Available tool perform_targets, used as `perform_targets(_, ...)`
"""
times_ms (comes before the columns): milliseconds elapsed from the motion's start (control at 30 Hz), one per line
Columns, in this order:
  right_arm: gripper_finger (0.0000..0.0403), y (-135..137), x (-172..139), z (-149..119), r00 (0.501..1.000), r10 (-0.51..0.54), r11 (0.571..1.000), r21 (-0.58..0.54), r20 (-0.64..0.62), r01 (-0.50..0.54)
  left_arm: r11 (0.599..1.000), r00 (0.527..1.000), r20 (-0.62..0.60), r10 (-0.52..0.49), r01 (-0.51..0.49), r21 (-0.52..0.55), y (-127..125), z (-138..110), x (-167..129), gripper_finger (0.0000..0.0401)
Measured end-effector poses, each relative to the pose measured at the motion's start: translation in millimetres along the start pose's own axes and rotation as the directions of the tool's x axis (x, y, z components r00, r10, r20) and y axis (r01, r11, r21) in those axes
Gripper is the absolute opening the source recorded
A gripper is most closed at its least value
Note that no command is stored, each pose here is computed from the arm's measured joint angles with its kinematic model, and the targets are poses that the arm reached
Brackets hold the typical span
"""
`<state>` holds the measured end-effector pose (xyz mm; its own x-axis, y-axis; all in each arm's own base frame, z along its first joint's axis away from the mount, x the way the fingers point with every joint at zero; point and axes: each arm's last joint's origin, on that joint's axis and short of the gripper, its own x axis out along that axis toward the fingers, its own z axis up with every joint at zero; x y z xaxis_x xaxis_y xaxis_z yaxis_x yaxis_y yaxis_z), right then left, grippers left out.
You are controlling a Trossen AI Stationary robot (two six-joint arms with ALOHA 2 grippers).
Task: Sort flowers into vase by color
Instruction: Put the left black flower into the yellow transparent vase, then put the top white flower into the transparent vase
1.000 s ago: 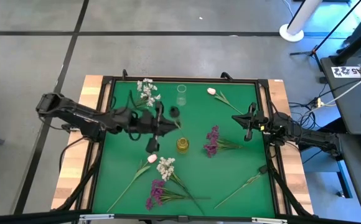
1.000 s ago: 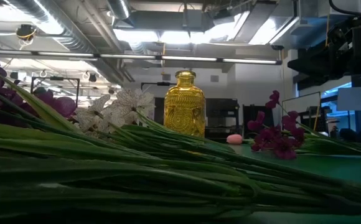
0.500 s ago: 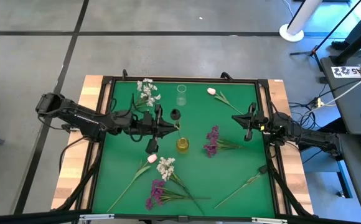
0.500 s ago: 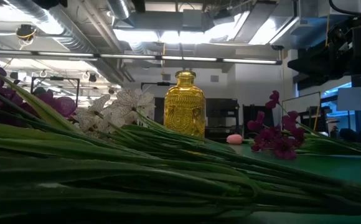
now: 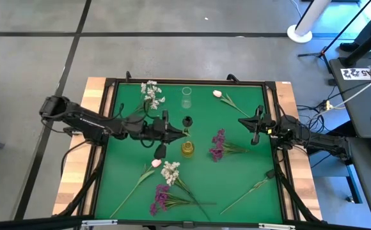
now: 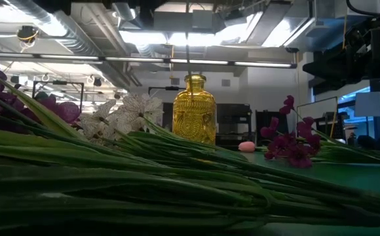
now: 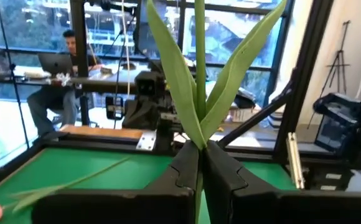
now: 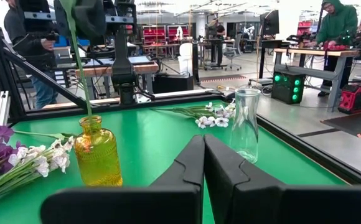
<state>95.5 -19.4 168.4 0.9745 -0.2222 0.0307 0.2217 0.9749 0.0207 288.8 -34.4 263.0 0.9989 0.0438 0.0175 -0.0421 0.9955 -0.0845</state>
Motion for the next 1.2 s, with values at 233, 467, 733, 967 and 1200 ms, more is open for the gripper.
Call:
perform_targets(233, 0.0012, 0.0, 0.0, 0.0, 1.0, 0.0, 1.0, 0.0, 0.0, 0.0, 0.994, 0.995, -0.055, 0.081, -0.085, -0.066, 12.0, -15.6, 9.8, 0.0047)
perform_targets(467, 0.0012, 0.0, 0.0, 0.2, 1.0, 0.0, 1.0, 0.0, 0.001, 0.0, 0.979, 0.97, -0.202, 0.135, -0.162, -0.125, 25.2, -31.4, 10.6, 0.0091)
perform_targets(733, 0.0012, 0.0, 0.0, 0.1, 1.0, 0.0, 1.0, 0.0, 0.001, 0.0, 0.98, 0.97, -0.23, 0.084, -0.122, -0.157, 24.0, -33.1, 9.9, 0.0149)
perform_targets(967, 0.0012, 0.0, 0.0, 0.1, 1.0, 0.0, 1.0, 0.0, 0.001, 0.0, 0.98, 0.923, -0.367, 0.117, -0.167, -0.108, 21.7, -18.3, -5.8, 0.0197)
perform_targets(1200, 0.0012, 0.0, 0.0, 0.0, 1.0, 0.001, 1.0, 0.0, 0.0, -0.001, 0.974, 0.873, -0.448, 0.195, -0.227, -0.02, 4.2, 22.3, -37.2, 0.0205)
